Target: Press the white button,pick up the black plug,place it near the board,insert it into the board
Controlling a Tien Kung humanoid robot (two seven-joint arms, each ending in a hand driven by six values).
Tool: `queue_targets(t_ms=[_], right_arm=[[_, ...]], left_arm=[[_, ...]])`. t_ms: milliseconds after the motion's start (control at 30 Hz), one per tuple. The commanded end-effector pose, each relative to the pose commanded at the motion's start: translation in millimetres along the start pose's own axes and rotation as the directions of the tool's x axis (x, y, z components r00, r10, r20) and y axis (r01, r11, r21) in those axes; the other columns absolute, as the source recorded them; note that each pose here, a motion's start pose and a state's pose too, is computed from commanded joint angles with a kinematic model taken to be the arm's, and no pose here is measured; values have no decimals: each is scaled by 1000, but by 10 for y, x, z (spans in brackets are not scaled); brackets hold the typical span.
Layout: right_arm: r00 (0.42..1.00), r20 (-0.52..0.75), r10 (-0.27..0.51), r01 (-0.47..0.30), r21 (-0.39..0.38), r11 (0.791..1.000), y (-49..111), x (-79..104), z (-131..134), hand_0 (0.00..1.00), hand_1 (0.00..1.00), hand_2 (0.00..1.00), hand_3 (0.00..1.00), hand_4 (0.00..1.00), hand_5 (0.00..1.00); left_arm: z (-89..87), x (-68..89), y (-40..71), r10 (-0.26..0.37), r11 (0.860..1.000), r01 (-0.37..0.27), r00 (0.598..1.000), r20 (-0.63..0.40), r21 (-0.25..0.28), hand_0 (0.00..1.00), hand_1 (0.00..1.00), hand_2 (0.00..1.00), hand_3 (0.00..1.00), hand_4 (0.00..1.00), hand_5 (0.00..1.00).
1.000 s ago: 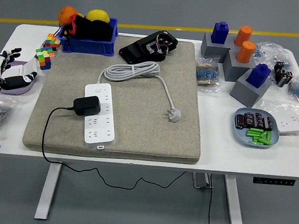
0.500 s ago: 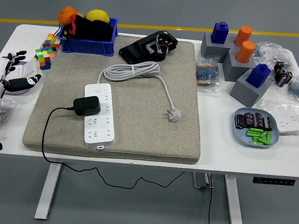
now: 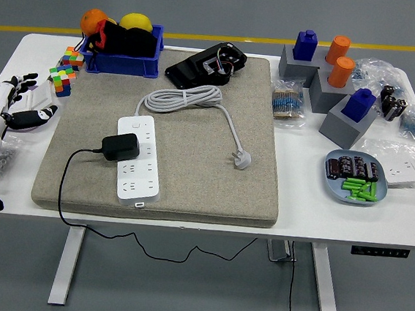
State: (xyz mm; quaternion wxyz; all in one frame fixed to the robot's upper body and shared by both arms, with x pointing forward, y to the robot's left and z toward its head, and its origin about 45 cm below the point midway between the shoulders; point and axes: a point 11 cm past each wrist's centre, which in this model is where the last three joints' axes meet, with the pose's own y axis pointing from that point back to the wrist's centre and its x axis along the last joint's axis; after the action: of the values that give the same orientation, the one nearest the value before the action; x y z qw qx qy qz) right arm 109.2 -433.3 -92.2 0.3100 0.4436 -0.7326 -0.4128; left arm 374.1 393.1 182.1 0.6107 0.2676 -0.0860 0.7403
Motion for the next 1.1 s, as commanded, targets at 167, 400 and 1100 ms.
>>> queue_targets(t_ms=[167, 400, 1100], right_arm=[[1000, 1, -2, 2, 0, 1000, 0, -9, 6, 724, 609, 554, 664, 738, 498], [1000, 3, -3, 3, 1, 1000, -1, -15, 1, 724, 608, 554, 664, 738, 498], [1000, 5, -4, 4, 0, 1000, -1, -20, 6, 725, 609, 554, 664, 738, 498]], left_arm=[[2, -20, 5, -1, 1000, 1, 1000, 2, -3, 904, 929, 876, 859, 777, 40], [-3, -23, 8, -3, 1000, 3, 1000, 2, -1, 903, 926, 872, 852, 773, 36], [-19, -45, 16, -9, 1000, 9, 1000, 3, 3, 902, 925, 870, 848, 768, 32]])
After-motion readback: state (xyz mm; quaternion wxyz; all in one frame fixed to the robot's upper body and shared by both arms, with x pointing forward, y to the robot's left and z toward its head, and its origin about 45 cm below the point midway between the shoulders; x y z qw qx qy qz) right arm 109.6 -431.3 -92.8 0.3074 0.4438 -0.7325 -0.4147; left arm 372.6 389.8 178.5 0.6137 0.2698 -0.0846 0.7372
